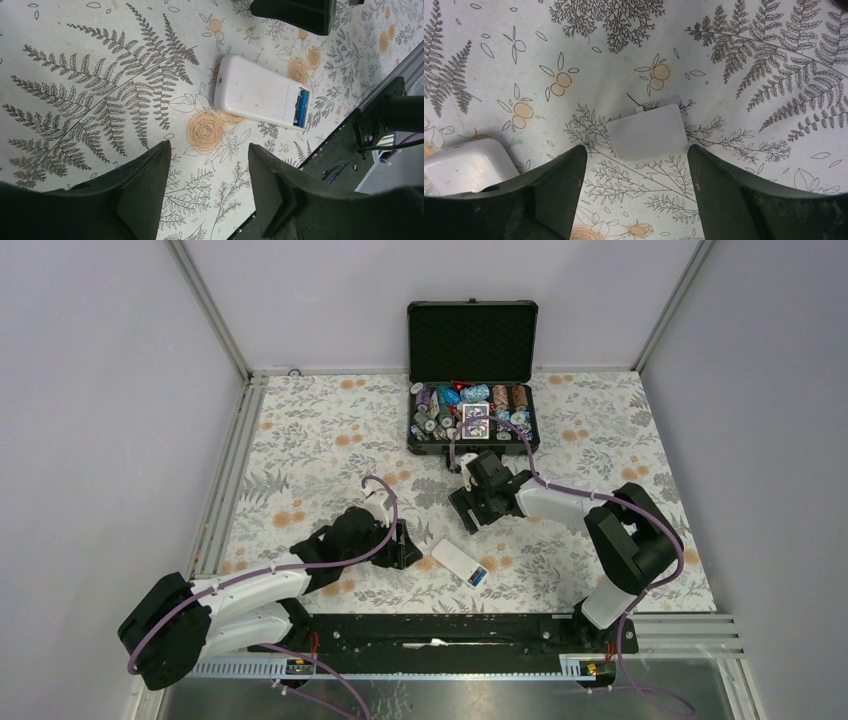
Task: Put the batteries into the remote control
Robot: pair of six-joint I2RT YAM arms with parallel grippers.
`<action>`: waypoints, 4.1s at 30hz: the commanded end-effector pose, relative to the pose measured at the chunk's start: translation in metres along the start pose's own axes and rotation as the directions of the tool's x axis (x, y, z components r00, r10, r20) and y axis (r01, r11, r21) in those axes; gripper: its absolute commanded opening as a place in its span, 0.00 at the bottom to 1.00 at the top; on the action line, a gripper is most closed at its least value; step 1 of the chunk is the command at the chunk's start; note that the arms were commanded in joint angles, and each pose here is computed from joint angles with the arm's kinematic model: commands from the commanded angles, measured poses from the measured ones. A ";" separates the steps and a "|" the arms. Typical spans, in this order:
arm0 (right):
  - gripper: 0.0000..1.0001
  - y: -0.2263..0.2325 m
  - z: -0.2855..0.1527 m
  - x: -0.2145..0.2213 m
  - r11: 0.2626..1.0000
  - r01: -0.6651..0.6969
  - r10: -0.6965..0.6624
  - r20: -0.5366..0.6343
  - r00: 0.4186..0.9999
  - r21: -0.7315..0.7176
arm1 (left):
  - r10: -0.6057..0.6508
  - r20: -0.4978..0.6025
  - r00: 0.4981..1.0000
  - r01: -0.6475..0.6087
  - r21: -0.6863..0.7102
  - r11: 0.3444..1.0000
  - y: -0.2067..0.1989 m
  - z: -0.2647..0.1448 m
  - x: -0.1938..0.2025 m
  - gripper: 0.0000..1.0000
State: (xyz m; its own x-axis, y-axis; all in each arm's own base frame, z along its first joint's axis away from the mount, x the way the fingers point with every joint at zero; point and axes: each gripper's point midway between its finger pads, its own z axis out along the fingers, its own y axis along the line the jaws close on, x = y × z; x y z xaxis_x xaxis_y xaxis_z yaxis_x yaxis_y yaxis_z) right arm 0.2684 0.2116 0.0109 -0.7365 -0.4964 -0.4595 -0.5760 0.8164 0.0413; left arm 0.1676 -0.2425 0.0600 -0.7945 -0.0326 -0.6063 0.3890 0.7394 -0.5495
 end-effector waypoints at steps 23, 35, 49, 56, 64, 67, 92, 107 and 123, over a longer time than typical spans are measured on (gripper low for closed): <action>0.82 0.021 0.004 0.003 0.993 0.047 -0.056 -0.081 0.995 -0.112 | 0.013 0.018 1.000 -0.013 0.038 0.999 -0.006 0.003 -0.007 0.62; 0.77 0.020 0.000 0.018 0.997 0.017 -0.026 -0.124 0.992 -0.079 | 0.012 0.017 1.000 -0.013 0.036 0.999 -0.006 0.004 -0.006 0.62; 0.71 0.021 0.004 0.026 0.998 0.062 -0.066 -0.167 0.984 -0.028 | 0.011 0.010 1.000 -0.011 0.033 0.999 -0.005 0.005 -0.005 0.62; 0.68 0.019 0.007 0.024 0.999 0.053 -0.054 -0.169 0.984 -0.007 | 0.008 0.009 1.000 -0.008 0.031 0.999 -0.004 0.005 -0.005 0.61; 0.63 0.022 0.009 0.021 1.000 0.020 -0.020 -0.171 0.985 -0.002 | 0.009 0.008 1.000 -0.009 0.031 0.999 -0.004 0.005 -0.005 0.61; 0.60 0.017 0.011 0.022 0.999 0.029 -0.024 -0.181 0.983 0.026 | 0.009 0.008 1.000 -0.009 0.031 0.999 -0.004 0.005 -0.005 0.61; 0.43 0.025 -0.091 0.037 0.990 0.137 -0.128 -0.199 0.972 0.035 | 0.007 0.019 1.000 -0.008 0.051 0.999 -0.008 0.001 -0.006 0.62; 0.39 0.060 -0.103 0.068 0.971 0.232 -0.237 -0.351 0.906 -0.058 | 0.004 0.070 0.998 -0.005 0.012 1.000 0.002 -0.008 -0.012 0.62; 0.37 0.082 -0.091 0.089 0.958 0.272 -0.285 -0.448 0.847 -0.094 | 0.002 0.096 0.995 -0.002 0.004 1.000 0.004 -0.013 -0.015 0.62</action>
State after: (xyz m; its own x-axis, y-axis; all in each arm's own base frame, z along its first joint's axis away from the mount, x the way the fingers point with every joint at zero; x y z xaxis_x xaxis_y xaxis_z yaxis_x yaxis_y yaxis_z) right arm 0.1290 0.2004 0.0493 -0.6265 -0.7793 -0.0159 -0.7790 0.6267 -0.0204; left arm 0.1688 -0.2302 0.0674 -0.7730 -0.0751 -0.6300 0.3797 0.7408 -0.5541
